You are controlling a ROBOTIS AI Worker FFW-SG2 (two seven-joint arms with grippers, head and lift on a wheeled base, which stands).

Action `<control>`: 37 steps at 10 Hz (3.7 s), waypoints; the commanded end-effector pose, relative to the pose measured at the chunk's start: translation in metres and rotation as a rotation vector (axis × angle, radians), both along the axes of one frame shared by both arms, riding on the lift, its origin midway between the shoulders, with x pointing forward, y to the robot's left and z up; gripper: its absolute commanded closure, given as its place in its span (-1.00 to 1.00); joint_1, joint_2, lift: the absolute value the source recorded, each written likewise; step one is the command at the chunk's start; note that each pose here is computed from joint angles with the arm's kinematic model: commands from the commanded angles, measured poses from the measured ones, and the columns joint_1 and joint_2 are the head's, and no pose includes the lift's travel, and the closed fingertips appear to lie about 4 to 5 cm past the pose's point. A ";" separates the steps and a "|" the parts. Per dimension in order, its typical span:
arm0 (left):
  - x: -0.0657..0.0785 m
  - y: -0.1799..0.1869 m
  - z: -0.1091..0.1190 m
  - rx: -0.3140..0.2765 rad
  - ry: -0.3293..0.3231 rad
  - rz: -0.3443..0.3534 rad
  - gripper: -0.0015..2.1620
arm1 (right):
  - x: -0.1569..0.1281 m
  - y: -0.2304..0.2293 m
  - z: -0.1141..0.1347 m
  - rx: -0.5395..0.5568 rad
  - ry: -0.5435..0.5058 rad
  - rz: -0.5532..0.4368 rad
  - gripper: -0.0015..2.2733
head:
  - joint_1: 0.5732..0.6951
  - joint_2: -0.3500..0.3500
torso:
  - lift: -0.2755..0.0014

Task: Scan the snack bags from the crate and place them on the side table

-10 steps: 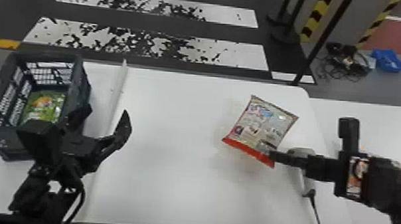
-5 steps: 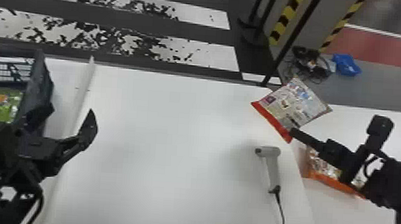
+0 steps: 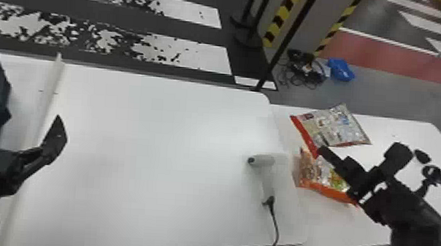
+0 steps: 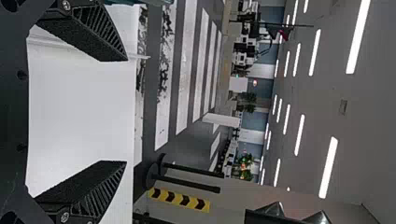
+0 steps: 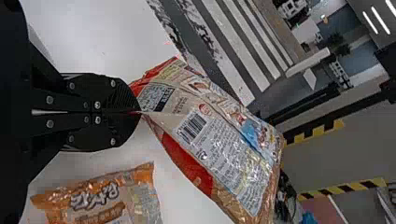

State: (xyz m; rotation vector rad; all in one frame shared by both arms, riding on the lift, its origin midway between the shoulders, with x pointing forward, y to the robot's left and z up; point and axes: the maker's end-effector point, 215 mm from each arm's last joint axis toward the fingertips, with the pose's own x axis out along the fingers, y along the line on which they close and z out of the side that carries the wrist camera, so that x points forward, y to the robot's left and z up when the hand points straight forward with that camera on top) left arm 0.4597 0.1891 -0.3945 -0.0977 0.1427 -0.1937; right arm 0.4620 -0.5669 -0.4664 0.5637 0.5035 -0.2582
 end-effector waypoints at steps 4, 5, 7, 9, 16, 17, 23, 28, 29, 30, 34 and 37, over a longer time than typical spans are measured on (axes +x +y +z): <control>0.000 -0.001 0.000 0.004 0.001 -0.005 -0.92 | -0.037 -0.039 -0.057 0.025 0.161 -0.177 -0.28 | 1.00 -1.00 | 0.63; 0.000 -0.001 0.001 0.005 0.001 -0.007 -0.92 | -0.040 -0.041 -0.060 0.027 0.168 -0.188 -0.98 | 1.00 -1.00 | 0.63; -0.002 -0.002 0.002 0.004 0.001 -0.009 -0.92 | -0.041 -0.045 -0.052 0.054 0.136 -0.213 -0.96 | 1.00 -1.00 | 0.63; -0.004 -0.002 0.004 0.002 -0.002 -0.008 -0.92 | -0.035 -0.040 -0.022 0.014 0.047 -0.207 -0.96 | 1.00 -1.00 | 0.63; -0.009 -0.004 0.012 0.000 -0.013 -0.006 -0.92 | 0.005 0.129 0.114 -0.476 -0.311 0.042 -0.93 | 1.00 -1.00 | 0.63; -0.010 -0.005 0.011 0.000 -0.010 -0.007 -0.92 | 0.006 0.170 0.121 -0.523 -0.353 0.094 -0.93 | 1.00 -0.98 | 0.63; -0.012 -0.009 0.009 0.000 -0.006 -0.009 -0.92 | -0.016 0.343 0.079 -0.527 -0.440 0.250 -0.93 | 1.00 -0.29 | 0.63; -0.001 0.030 0.029 0.065 -0.014 0.015 -0.92 | -0.029 0.365 0.062 -0.503 -0.436 0.247 -0.92 | 1.00 -0.08 | 0.63; 0.004 0.047 0.036 0.088 -0.011 0.025 -0.92 | -0.031 0.366 0.063 -0.502 -0.443 0.249 -0.92 | 1.00 0.00 | 0.63; 0.006 0.077 0.048 0.123 -0.016 0.050 -0.92 | -0.033 0.367 0.062 -0.501 -0.440 0.251 -0.92 | 1.00 0.05 | 0.63; 0.032 0.175 0.090 0.345 -0.002 0.038 -0.92 | -0.042 0.380 0.054 -0.518 -0.428 0.287 -0.92 | 1.00 0.45 | 0.63; 0.060 0.209 0.087 0.481 0.044 -0.040 -0.91 | -0.052 0.383 0.043 -0.534 -0.400 0.309 -0.92 | 1.00 0.64 | 0.63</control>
